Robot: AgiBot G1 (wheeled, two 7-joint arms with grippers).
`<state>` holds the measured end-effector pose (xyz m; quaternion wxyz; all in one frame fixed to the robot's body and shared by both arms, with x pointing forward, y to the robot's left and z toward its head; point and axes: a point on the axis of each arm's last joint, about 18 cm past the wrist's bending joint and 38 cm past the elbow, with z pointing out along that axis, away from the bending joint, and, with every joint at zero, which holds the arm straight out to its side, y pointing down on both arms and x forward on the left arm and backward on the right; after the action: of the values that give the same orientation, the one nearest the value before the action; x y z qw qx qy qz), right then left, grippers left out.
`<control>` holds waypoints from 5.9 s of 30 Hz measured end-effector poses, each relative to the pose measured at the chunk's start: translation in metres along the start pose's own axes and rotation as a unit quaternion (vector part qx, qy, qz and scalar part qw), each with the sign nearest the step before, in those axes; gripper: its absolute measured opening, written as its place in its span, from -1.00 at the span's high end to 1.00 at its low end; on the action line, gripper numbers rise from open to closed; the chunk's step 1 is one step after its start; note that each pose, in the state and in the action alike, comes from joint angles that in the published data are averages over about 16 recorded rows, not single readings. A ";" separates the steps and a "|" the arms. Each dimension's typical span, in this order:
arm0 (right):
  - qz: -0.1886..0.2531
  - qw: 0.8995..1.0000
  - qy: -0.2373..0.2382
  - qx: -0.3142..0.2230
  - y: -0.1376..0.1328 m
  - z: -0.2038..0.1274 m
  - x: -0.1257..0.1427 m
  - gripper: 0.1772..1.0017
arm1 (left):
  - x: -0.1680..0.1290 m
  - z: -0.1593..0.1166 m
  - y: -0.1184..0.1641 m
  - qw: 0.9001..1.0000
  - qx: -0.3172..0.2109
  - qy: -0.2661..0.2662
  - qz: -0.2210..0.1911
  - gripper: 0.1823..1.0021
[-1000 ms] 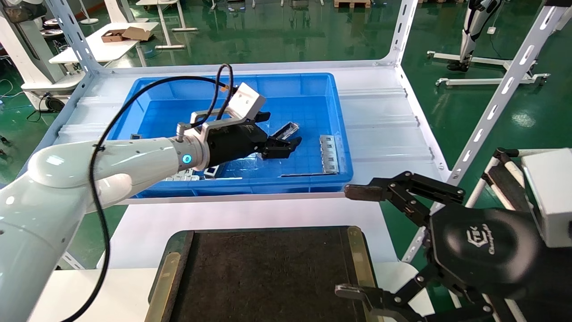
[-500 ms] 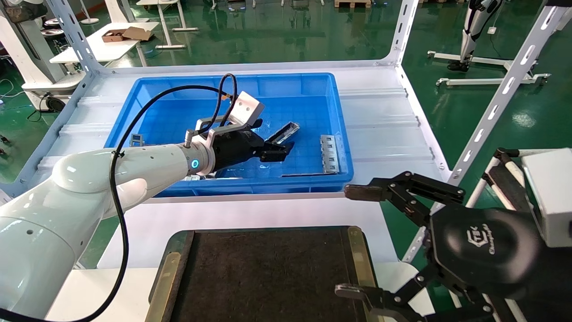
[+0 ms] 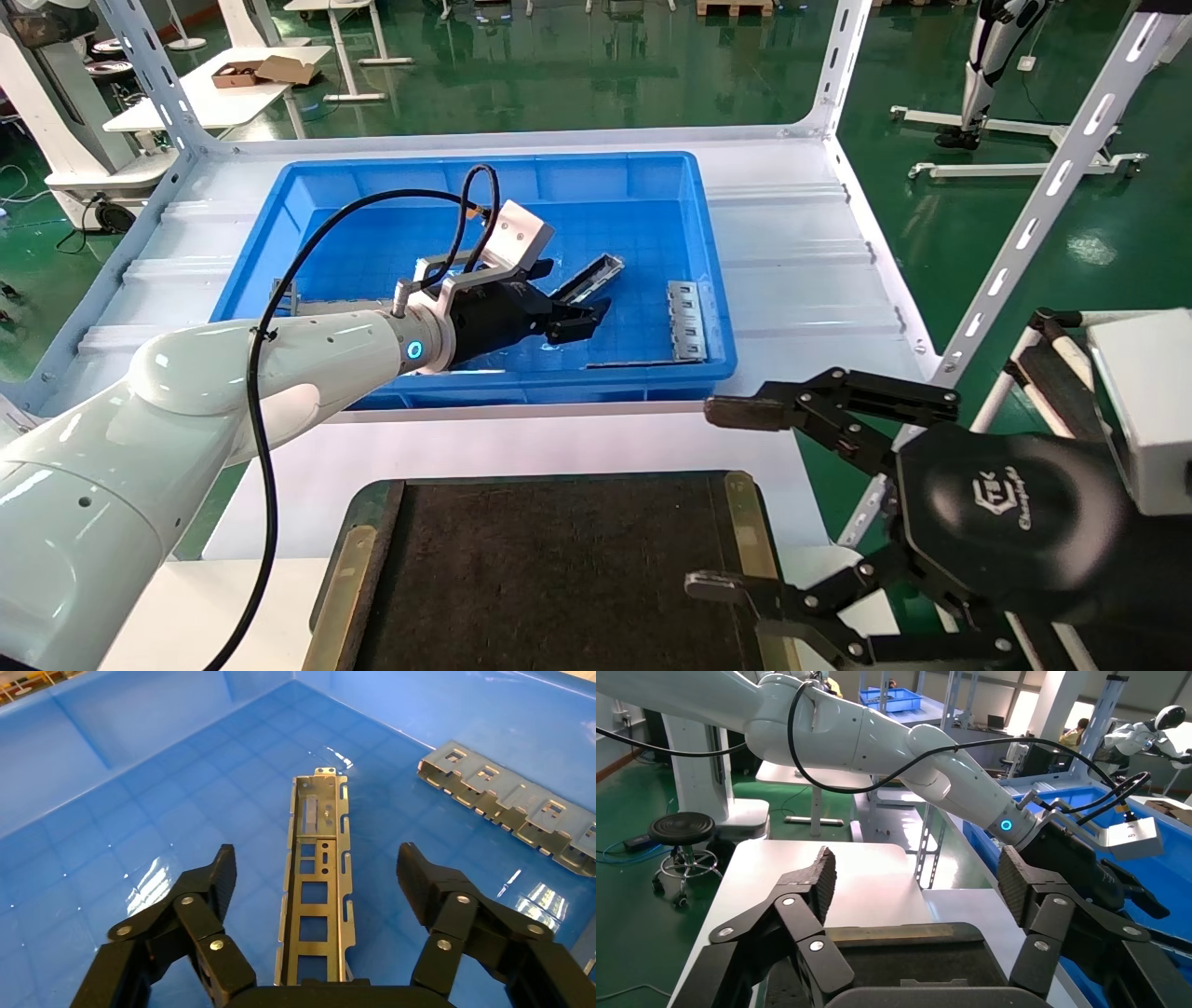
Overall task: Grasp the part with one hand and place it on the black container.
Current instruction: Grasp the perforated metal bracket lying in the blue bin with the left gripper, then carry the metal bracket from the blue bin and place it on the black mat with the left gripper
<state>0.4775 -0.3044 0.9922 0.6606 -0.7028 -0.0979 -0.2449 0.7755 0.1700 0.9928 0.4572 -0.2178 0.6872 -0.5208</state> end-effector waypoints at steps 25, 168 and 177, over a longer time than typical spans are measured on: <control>0.000 1.000 0.000 0.000 0.000 0.000 0.000 0.54 | 0.005 -0.009 -0.005 0.999 0.016 0.028 -0.008 0.46; 0.000 1.000 0.000 0.000 0.000 0.000 0.000 0.26 | 0.168 -0.071 0.208 0.927 -0.069 -0.038 -0.367 -0.02; 0.000 1.000 0.000 0.000 0.000 0.000 0.000 -0.21 | 0.143 -0.114 0.184 0.958 -0.055 0.040 -0.278 -0.49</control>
<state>0.4775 -0.3044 0.9922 0.6606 -0.7028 -0.0979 -0.2449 0.6409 0.1842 0.7715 0.2543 -0.4039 0.6448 -0.5970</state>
